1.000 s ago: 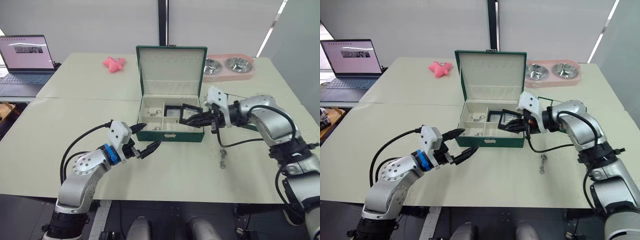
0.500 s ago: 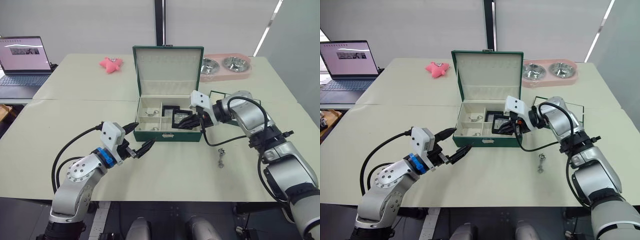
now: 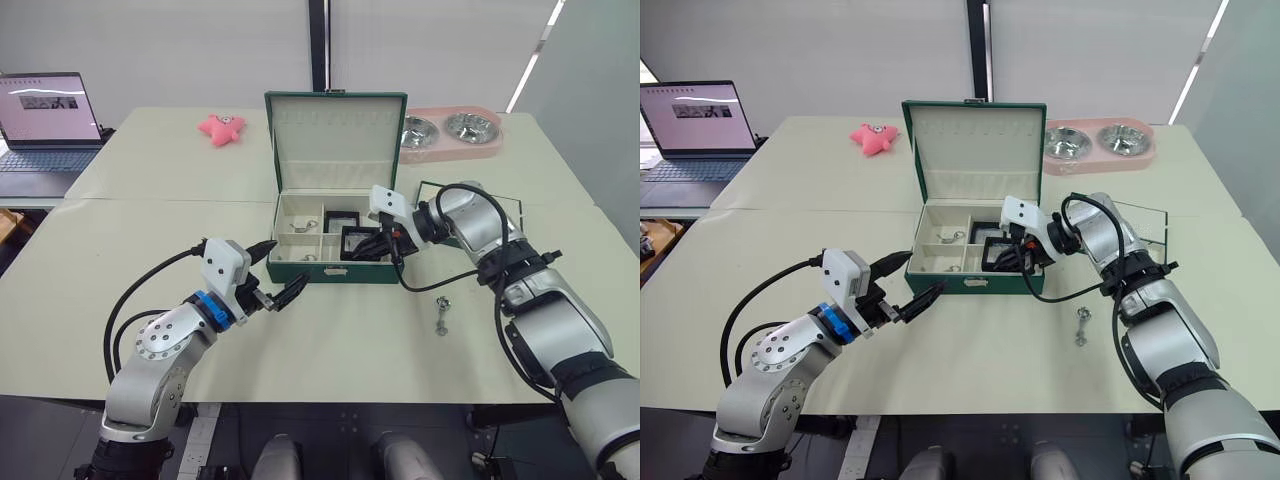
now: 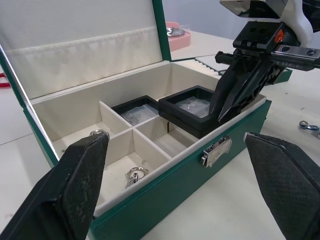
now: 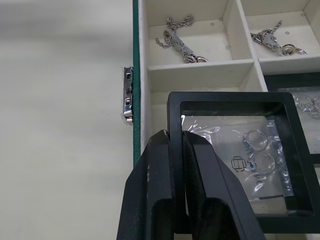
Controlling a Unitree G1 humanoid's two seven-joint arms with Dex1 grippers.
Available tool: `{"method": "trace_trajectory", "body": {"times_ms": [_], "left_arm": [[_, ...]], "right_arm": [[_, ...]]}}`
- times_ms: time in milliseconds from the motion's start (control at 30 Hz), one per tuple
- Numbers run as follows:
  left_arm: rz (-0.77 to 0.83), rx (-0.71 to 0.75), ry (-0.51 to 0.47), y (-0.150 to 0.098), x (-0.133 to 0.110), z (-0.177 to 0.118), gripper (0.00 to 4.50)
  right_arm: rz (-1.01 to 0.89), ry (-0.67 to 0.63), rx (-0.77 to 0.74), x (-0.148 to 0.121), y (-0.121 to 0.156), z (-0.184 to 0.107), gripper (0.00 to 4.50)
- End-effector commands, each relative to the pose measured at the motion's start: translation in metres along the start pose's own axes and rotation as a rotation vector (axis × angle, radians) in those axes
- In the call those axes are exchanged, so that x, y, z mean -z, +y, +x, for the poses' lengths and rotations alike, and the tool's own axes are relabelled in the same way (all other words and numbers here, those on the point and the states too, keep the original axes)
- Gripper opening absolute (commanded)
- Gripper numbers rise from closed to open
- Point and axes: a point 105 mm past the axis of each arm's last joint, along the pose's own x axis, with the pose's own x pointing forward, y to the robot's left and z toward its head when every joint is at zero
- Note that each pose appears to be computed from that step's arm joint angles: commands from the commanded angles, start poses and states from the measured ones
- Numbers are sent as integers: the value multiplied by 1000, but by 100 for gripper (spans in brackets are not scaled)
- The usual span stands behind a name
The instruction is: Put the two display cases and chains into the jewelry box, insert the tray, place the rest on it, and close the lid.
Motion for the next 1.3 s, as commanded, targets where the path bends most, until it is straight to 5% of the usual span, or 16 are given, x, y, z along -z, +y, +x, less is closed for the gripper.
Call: {"method": "trace_trajectory", "body": {"times_ms": [33,333,833,1133,1300], "left_arm": [[25,13,-50,-6,-15,2,450],[25,10,-55,-5,-17,4,450],[26,18,-58,-5,-18,7,450],[19,24,-52,-3,-17,8,450],[-30,12,-18,5,-13,1,450]], "right_arm": [[-49,-25,1,-16,-2,-6,3],[-37,-30,35,-15,-8,-5,3],[-54,-129,96,-31,-17,-13,439],[-32,-241,128,-34,-17,-24,445],[41,-408,219,-22,-13,-50,445]]}}
